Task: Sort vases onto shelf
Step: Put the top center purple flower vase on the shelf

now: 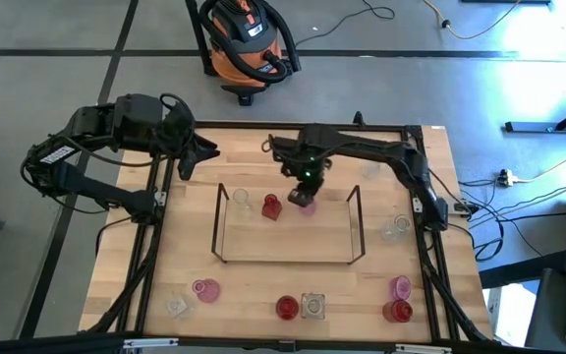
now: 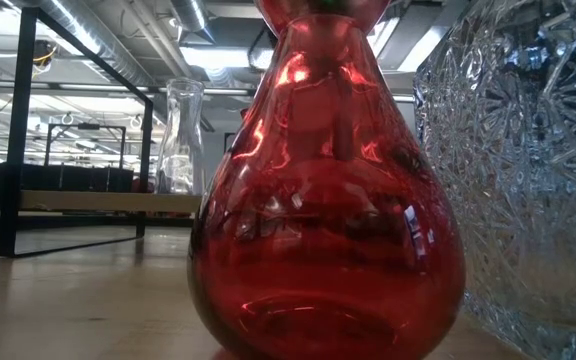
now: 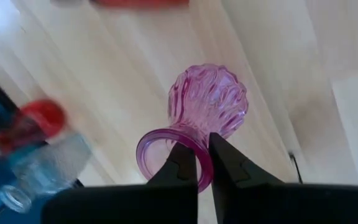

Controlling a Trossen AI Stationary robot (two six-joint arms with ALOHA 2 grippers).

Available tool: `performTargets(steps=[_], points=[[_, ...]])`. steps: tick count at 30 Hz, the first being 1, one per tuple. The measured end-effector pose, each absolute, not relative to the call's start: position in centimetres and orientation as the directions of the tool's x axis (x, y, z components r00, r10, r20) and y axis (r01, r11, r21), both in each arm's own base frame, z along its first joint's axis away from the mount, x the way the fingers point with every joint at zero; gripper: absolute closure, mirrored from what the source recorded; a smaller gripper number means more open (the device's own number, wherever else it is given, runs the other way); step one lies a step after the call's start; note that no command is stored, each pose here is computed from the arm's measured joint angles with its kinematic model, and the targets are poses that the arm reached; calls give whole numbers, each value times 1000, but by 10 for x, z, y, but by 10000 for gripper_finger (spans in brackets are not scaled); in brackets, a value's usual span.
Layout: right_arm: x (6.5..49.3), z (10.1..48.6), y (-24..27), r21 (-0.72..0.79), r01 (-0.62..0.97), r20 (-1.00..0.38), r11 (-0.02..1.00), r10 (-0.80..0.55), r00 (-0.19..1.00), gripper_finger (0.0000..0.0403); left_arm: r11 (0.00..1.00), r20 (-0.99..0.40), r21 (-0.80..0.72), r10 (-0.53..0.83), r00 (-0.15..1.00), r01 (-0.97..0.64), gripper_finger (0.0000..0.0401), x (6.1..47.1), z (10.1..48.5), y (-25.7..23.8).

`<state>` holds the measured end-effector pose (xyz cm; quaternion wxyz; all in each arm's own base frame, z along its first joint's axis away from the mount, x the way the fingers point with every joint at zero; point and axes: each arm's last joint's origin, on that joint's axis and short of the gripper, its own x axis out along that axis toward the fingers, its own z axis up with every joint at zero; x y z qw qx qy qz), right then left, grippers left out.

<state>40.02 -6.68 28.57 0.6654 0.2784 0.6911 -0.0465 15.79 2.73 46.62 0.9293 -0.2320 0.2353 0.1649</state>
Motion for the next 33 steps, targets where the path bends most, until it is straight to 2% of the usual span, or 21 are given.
performTargets(steps=[3,9,22,33], points=[[385,280,-64,285,472,-950,834,312,21,401,848,-514,-338,197,835,-408,287,158,466,27],[380,279,-63,386,492,-923,781,336,190,401,869,-514,-297,203,834,-395,287,158,466,27],[384,277,-63,404,495,-915,769,341,217,401,870,-514,-294,205,833,-395,287,158,466,28],[385,277,-63,404,491,-915,772,333,228,341,862,-514,-308,205,833,-402,287,158,466,28]])
